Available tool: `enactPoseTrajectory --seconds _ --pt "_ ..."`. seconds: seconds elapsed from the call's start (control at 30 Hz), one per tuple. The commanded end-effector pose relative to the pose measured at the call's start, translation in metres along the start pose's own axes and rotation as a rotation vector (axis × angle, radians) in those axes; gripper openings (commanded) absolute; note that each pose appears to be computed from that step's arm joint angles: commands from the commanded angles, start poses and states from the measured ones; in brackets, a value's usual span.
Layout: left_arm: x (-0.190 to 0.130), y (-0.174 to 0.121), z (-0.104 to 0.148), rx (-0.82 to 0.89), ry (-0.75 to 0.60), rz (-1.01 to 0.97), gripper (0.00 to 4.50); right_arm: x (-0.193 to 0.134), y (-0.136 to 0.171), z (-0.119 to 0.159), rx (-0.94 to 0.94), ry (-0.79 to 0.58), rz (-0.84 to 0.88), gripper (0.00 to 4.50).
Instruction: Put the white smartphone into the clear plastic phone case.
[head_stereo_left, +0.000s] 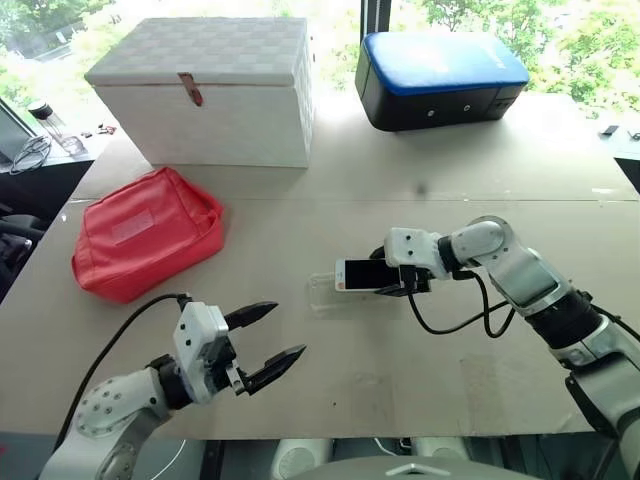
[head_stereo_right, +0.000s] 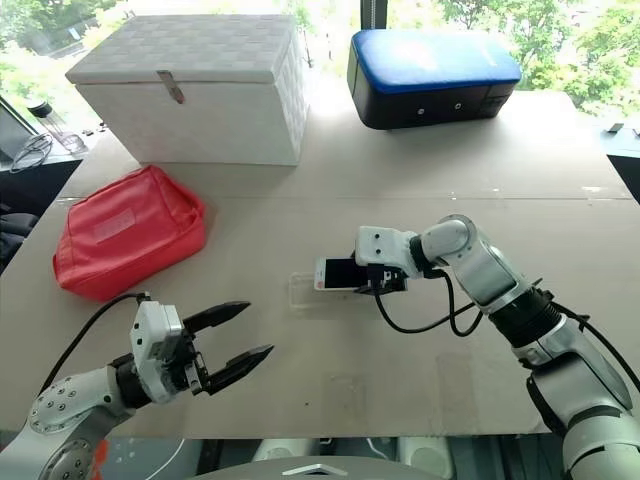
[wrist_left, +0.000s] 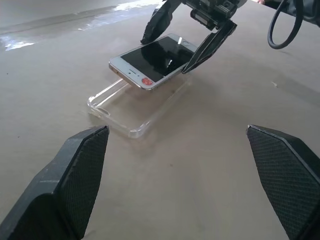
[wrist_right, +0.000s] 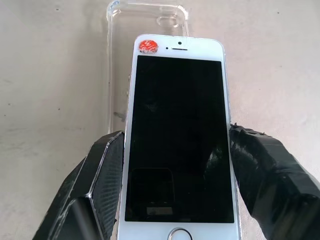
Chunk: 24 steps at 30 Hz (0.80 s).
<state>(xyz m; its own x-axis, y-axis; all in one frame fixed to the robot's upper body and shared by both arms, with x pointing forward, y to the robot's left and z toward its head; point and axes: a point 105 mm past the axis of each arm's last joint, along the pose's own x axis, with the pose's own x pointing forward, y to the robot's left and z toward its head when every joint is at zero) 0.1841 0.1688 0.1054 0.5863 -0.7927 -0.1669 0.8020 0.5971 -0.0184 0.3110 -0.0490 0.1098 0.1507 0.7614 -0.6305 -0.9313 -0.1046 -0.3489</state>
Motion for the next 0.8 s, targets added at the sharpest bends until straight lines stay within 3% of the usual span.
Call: enactPoseTrajectory --seconds 0.03,0.8 --pt "0.001 -0.003 0.011 0.040 -0.028 -0.008 4.50 -0.003 -0.004 0.014 -0.090 -0.016 0.010 2.75" --pt "0.001 0.001 0.009 0.044 -0.016 0.003 4.50 0.012 0.016 0.006 -0.157 0.100 0.122 2.75"
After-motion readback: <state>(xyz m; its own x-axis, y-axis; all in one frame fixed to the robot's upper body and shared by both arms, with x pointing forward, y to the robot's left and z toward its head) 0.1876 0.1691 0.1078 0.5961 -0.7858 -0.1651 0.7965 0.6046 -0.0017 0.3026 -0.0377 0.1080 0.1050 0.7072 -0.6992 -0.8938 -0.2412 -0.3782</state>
